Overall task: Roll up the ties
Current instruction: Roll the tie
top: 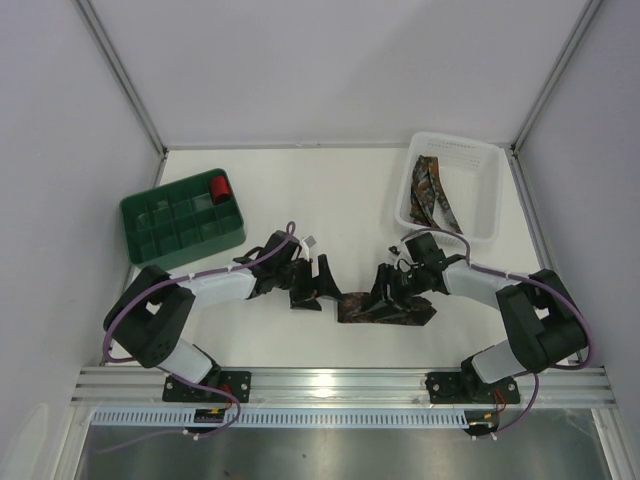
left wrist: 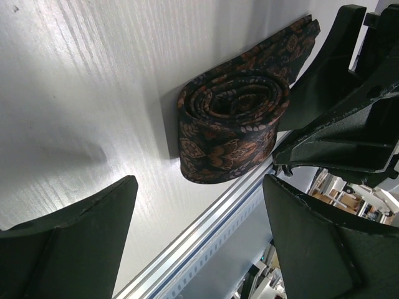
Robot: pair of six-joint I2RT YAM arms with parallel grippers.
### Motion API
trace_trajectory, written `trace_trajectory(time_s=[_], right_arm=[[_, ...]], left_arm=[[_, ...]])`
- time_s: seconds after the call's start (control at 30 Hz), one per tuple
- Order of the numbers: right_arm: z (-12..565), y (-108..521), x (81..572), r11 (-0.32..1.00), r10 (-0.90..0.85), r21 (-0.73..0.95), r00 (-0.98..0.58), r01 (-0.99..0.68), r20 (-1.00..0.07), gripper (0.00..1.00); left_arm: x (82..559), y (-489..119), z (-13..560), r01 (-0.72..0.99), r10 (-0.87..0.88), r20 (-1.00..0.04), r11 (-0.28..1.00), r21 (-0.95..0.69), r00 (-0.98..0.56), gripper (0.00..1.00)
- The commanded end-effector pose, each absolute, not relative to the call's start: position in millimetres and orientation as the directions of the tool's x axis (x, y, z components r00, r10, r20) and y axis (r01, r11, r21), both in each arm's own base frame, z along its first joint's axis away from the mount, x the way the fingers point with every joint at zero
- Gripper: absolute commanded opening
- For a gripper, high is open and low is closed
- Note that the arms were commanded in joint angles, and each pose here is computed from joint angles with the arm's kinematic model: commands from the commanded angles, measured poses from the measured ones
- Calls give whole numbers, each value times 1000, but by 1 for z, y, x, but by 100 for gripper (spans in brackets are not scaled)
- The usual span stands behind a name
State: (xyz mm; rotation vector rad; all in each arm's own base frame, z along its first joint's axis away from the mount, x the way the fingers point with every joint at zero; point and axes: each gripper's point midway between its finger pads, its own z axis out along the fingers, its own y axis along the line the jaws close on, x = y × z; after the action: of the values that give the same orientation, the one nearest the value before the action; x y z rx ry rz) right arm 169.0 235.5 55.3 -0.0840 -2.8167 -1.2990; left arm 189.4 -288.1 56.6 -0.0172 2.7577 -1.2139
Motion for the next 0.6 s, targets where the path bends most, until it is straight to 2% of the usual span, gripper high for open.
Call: trace_trajectory(time_s=[0.0, 0.13, 0.2, 0.23, 0.3, 0.57], right_arm=[[68, 243, 170, 605, 26, 795, -999, 51, 44, 53], [73, 235, 181, 643, 32, 766, -999, 30, 12, 53], [74, 227, 192, 697, 15, 716, -998, -39, -69, 54], [74, 220, 189, 728, 9, 685, -998, -32, -56, 54], [85, 216, 206, 762, -9, 640, -991, -94, -135, 54], [99, 225, 223, 781, -39, 609, -984, -139, -173, 51]], left_arm=[[194, -299, 77, 83, -55, -149, 620, -780, -987, 88], [192, -301, 81, 99, -54, -162, 593, -799, -985, 89], [193, -302, 86, 102, -70, -173, 573, -813, -982, 91], [191, -301, 82, 93, -74, -165, 574, -813, -984, 91], [192, -304, 83, 91, -81, -163, 554, -827, -983, 91], [192, -314, 75, 90, -83, -154, 516, -852, -984, 87]])
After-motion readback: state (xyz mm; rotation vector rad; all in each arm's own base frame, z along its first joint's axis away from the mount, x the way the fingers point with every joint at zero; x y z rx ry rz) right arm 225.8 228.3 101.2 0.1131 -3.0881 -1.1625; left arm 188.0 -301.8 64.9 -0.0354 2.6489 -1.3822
